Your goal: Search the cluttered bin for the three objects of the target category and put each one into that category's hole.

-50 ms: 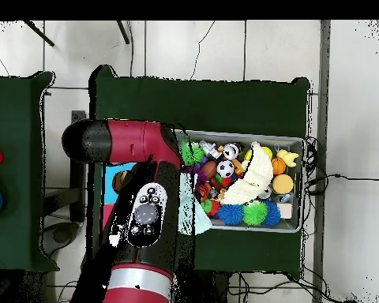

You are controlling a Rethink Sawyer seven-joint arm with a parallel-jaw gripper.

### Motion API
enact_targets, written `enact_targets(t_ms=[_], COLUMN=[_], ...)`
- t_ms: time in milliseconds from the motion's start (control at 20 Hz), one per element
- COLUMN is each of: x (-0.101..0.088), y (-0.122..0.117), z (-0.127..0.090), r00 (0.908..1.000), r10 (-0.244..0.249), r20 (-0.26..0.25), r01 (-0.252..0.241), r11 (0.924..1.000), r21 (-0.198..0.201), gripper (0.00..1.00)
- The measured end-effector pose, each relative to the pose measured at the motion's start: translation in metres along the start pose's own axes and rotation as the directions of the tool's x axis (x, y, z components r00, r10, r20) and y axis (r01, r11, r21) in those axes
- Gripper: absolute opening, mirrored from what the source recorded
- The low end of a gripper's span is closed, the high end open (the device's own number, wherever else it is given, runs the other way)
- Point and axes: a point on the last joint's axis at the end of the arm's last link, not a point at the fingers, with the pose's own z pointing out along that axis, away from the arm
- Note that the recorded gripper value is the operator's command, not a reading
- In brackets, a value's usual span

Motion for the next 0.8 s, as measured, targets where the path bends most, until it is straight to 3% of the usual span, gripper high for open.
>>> enact_targets(t_ms=[400,800], x=[0.005,0.000], y=[-0.004,0.000], z=[-0.011,-0.028], r00=[0.9998,0.9999], r10=[0.012,0.013], r20=[-0.012,0.007], r01=[-0.013,-0.013], r11=[0.9998,0.9993], r21=[-0.018,-0.036], gripper=[0.00,0.00])
